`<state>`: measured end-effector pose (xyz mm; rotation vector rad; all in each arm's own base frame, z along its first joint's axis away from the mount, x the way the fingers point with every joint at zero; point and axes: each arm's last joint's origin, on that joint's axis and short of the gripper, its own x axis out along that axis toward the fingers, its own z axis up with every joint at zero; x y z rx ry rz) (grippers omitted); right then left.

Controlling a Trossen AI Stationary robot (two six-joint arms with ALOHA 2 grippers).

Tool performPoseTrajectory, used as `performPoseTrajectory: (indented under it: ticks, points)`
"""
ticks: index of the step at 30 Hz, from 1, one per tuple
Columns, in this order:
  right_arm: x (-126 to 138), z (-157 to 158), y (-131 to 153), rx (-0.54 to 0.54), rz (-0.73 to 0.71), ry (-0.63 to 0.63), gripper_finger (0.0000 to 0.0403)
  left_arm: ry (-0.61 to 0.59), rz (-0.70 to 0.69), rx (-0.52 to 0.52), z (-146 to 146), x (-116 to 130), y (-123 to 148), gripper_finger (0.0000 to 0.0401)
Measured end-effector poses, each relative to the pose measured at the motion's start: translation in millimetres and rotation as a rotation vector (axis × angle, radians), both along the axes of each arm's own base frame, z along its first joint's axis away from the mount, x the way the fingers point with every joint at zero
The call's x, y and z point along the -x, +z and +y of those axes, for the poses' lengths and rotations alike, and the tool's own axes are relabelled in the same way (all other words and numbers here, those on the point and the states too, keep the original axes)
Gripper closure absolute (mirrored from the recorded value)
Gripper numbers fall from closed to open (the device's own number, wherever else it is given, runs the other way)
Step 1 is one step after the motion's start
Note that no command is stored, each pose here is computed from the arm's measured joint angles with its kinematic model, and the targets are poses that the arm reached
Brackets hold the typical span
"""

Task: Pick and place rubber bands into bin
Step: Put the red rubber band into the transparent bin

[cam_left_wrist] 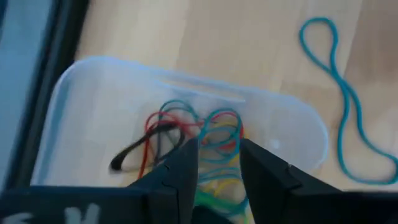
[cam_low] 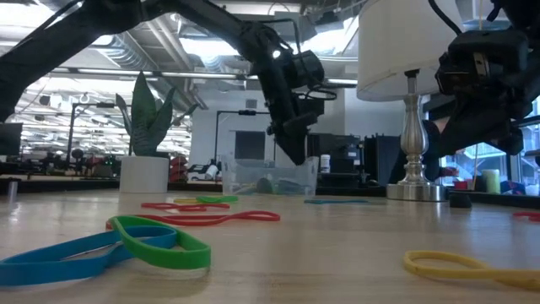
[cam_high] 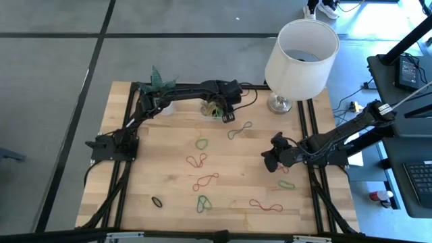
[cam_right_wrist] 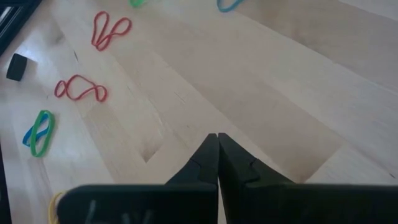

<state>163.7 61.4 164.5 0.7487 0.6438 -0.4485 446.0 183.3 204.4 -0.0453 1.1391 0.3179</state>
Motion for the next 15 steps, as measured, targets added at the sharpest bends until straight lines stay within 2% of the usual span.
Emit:
performPoseTrajectory:
  ticks: [6, 11, 15]
  points:
    - [0, 0, 0, -0.001, 0.004, 0.012, 0.0402, 0.039, 0.079, 0.005, -6, 12, 22, 0.0288]
    - [0, 1, 0, 0.0, 0.01, 0.034, 0.0402, 0.108, 0.13, 0.072, -15, 30, 43, 0.0288]
    - [-2, 2, 5, 0.03, 0.003, 0.069, 0.0402, 0.136, 0.136, 0.119, -33, 46, 73, 0.0292]
